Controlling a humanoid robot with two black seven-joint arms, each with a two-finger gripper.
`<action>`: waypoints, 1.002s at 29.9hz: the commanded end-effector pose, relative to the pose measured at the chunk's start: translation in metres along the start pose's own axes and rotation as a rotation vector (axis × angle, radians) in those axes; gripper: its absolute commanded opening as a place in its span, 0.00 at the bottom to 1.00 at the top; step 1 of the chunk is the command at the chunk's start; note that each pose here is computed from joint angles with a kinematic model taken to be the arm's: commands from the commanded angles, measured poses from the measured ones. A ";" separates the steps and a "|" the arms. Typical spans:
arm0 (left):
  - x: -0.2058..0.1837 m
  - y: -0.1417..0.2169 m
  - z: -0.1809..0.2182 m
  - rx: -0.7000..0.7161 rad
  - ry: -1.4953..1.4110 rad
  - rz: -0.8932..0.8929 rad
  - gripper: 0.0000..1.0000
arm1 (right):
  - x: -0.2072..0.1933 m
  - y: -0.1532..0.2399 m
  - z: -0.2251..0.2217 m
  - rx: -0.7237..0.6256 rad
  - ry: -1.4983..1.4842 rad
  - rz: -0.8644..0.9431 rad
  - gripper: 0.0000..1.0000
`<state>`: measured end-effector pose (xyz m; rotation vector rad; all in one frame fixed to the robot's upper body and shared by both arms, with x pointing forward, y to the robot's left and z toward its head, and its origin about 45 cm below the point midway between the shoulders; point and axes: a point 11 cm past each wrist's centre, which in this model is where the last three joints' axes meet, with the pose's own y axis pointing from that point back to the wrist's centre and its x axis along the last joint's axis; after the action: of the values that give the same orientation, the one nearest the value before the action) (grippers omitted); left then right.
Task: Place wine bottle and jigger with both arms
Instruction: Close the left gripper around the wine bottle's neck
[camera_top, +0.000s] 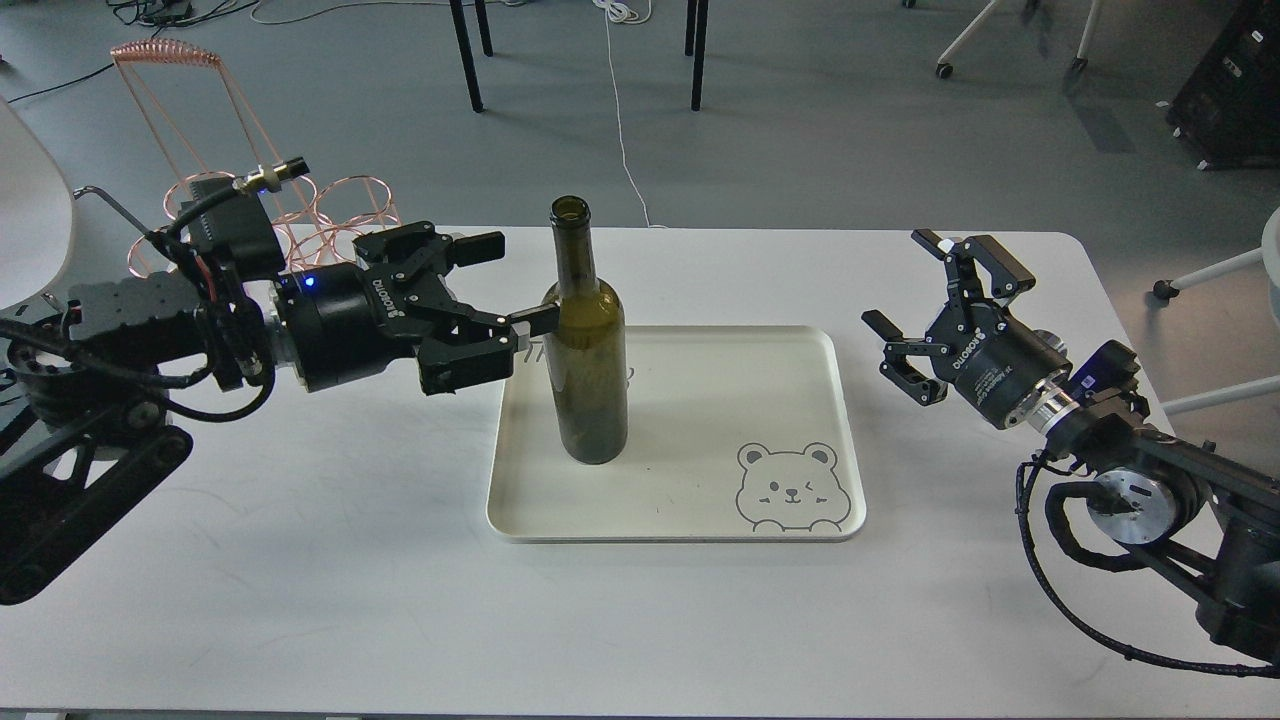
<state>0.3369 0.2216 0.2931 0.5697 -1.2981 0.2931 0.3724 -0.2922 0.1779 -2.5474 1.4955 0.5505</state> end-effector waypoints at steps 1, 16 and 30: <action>-0.002 -0.007 -0.004 0.005 0.019 0.011 0.98 | 0.001 0.001 0.000 -0.003 0.001 0.001 0.98; 0.009 -0.038 0.000 -0.044 0.006 0.013 0.98 | 0.001 0.002 0.003 -0.011 0.008 0.000 0.98; 0.012 -0.061 -0.003 -0.055 0.005 0.014 0.81 | 0.002 0.004 0.005 -0.013 0.003 0.006 0.98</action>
<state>0.3715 0.1702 0.2915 0.5088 -1.3042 0.2640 0.3684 -0.2939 0.1732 -2.5560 1.5043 0.5586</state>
